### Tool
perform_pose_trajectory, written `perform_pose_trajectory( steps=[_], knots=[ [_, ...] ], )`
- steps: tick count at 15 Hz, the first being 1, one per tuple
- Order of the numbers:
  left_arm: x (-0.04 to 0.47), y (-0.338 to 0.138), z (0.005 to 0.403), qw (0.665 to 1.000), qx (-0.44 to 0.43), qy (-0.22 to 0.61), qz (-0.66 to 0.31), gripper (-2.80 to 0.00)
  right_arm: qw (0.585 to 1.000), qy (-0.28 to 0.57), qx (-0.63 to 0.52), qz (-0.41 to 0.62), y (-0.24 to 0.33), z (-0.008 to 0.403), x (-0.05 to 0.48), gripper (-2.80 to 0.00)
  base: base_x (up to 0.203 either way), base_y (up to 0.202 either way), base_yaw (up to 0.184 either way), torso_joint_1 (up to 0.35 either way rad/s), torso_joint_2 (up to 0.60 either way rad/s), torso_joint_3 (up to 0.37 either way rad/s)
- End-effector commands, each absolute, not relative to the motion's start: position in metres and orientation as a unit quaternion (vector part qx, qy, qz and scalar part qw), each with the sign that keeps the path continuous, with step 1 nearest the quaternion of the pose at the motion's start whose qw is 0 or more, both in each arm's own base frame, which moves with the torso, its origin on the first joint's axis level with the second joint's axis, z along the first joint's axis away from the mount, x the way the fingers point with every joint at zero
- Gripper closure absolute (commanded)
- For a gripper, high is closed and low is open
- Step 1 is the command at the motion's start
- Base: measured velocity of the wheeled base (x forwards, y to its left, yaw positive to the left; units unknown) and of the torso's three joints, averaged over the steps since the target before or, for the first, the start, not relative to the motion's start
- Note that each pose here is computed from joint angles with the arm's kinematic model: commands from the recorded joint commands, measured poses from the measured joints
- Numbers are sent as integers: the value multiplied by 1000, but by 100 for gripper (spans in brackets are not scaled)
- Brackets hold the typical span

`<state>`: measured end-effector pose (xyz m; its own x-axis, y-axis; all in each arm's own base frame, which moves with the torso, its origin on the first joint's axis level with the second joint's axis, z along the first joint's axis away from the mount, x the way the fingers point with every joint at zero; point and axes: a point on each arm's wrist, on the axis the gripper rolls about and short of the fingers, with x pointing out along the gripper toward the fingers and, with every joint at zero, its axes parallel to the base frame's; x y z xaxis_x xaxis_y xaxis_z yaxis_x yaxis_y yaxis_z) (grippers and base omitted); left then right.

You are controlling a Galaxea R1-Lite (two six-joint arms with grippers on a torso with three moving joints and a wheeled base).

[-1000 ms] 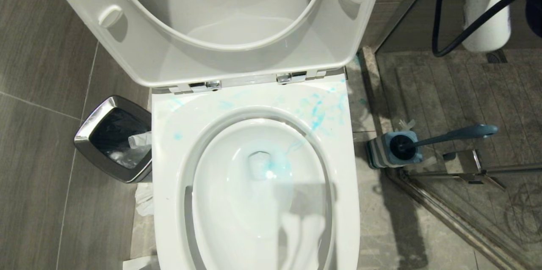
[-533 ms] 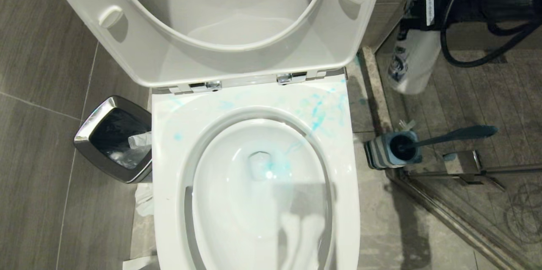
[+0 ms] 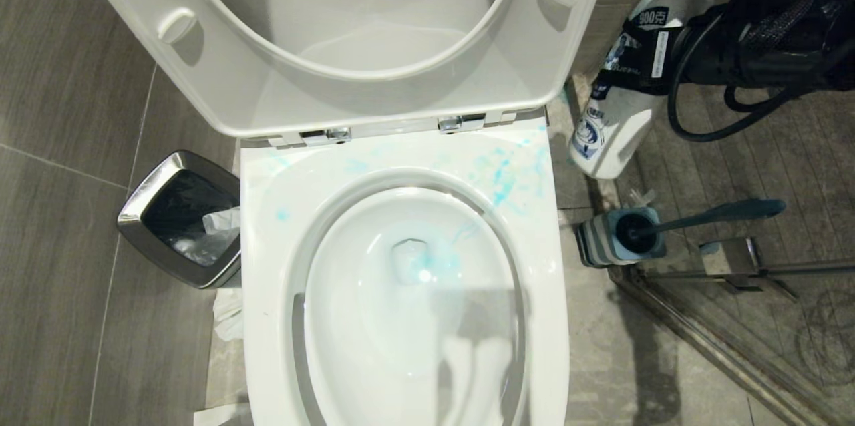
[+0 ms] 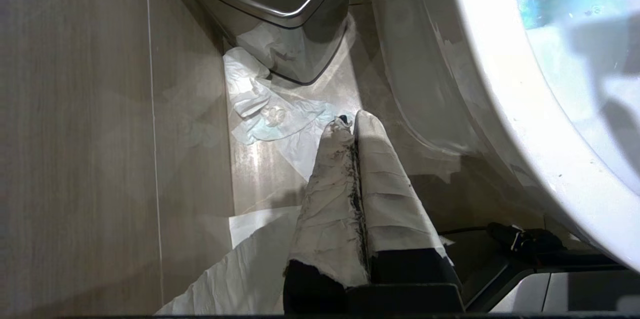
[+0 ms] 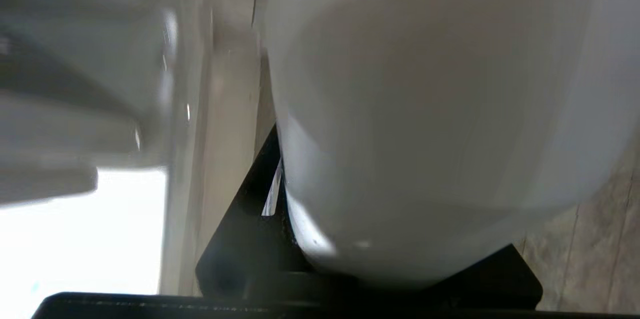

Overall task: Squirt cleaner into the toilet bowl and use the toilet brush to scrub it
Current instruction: Place the cleaning agent on the floor

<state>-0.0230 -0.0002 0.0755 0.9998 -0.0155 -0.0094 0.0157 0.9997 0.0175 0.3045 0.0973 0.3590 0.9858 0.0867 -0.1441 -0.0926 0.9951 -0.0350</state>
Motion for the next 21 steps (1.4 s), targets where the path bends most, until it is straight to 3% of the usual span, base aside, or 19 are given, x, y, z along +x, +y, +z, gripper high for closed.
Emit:
perform_pose_trajectory(
  steps=[1,8,13,21],
  knots=[
    [-23,0,76,1000,9,5,-8,0,996,79,-24,36,95,353,304,0,0,0,0,0,0,0],
    [-23,0,76,1000,9,5,-8,0,993,111,-44,-8,96,316,309,0,0,0,0,0,0,0],
    [-23,0,76,1000,9,5,-8,0,998,54,-27,-24,101,278,322,0,0,0,0,0,0,0],
    [-23,0,76,1000,9,5,-8,0,997,33,-57,-36,111,221,349,0,0,0,0,0,0,0]
  ],
)
